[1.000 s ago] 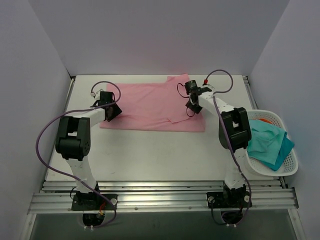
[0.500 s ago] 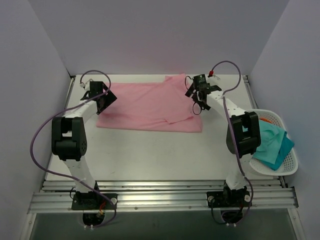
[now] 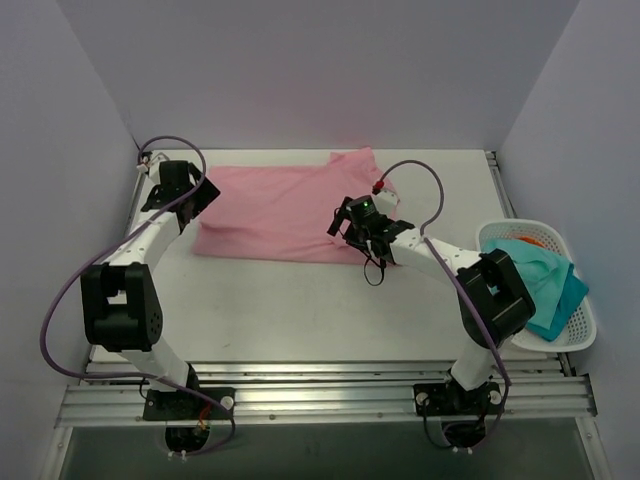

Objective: Fold and stack the t-shirts
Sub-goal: Fold the tshirt

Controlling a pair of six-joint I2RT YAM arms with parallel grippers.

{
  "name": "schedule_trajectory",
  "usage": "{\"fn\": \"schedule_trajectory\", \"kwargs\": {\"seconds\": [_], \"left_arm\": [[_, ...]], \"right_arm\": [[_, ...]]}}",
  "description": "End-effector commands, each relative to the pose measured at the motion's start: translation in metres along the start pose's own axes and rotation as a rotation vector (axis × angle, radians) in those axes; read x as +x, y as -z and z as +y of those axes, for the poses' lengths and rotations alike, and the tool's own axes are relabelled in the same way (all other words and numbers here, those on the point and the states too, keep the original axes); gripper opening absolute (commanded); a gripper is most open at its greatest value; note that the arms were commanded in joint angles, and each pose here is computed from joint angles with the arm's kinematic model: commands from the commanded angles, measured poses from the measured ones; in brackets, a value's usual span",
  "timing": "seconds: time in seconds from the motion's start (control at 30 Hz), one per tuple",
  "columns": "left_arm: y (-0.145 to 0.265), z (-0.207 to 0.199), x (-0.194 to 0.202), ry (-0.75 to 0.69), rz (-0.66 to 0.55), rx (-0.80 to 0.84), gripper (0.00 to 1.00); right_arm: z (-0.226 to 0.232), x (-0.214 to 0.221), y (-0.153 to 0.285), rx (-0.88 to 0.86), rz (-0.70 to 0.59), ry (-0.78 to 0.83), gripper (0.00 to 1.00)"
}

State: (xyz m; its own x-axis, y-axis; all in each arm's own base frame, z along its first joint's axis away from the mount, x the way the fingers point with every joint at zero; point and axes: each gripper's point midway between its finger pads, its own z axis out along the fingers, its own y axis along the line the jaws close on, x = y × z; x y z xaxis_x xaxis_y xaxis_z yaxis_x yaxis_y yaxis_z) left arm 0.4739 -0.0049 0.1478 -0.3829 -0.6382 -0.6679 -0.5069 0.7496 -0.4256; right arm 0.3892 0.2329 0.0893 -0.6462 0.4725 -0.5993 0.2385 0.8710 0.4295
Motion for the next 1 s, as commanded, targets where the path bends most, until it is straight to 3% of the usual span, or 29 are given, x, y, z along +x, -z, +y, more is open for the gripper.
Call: {"fn": "schedule_trajectory", "kwargs": {"seconds": [0.0, 0.47, 0.97], "left_arm": [[0.007, 0.0, -0.014, -0.002, -0.03, 0.015, 0.97], [0.0, 0.0, -0.009, -0.007, -0.018, 0.025, 0.97], [-0.009, 0.001, -0.002, -0.012, -0.011, 0.024, 0.97]], "right_arm": [[0.0, -0.013, -0.005, 0.0, -0.058, -0.053, 0.98], [-0.069, -0.029, -0.038, 0.163, -0.085, -0.088, 0.94], [-0.07, -0.03, -0.056, 0.156, -0.078, -0.097, 0.87]]}}
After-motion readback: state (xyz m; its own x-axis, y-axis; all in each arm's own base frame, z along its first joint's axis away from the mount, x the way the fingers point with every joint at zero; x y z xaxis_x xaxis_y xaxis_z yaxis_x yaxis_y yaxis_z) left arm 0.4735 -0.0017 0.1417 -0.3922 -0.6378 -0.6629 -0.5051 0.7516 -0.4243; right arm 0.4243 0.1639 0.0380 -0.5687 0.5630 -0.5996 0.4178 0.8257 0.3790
